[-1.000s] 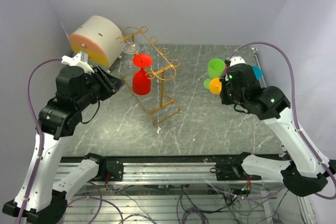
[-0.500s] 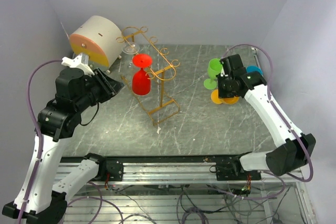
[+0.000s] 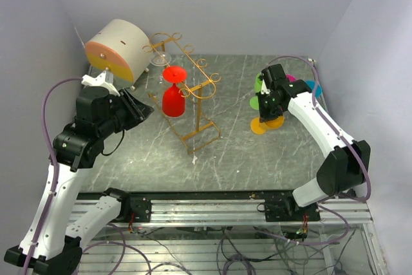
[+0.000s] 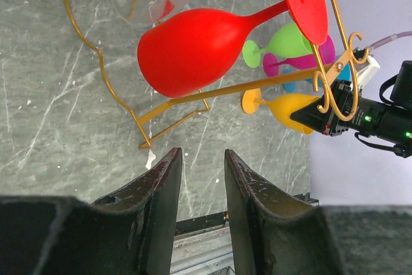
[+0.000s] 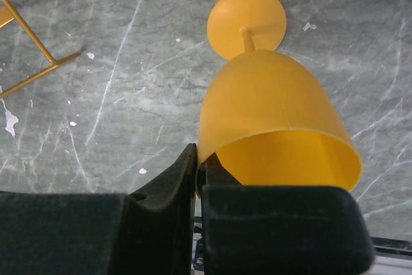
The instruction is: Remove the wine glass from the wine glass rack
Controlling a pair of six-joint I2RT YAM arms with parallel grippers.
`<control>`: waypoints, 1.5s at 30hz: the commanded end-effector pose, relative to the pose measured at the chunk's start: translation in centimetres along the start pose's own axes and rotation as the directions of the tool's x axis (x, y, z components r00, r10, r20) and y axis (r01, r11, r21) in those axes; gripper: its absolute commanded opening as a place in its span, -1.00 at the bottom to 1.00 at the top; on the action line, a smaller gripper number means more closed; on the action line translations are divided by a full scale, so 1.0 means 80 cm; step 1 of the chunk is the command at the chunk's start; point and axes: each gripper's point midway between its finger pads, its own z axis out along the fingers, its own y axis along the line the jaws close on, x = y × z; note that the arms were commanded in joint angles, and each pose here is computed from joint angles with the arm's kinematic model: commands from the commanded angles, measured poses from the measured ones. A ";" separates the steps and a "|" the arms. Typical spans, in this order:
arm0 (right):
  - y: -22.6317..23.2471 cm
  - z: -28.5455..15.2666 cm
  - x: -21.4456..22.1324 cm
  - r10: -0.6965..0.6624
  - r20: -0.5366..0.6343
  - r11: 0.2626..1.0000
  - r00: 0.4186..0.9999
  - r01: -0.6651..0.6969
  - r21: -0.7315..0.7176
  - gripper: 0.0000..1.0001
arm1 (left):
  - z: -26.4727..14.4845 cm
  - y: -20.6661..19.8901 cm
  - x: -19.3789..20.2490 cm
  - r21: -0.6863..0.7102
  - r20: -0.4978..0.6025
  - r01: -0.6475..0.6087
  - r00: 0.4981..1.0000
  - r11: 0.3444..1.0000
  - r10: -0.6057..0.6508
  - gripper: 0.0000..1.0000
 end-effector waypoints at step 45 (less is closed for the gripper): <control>0.082 -0.248 -0.055 0.121 0.639 0.876 0.759 0.221 -0.429 -0.35 | 0.074 -0.095 -0.092 0.289 0.170 0.183 0.956 0.940 -0.238 -0.08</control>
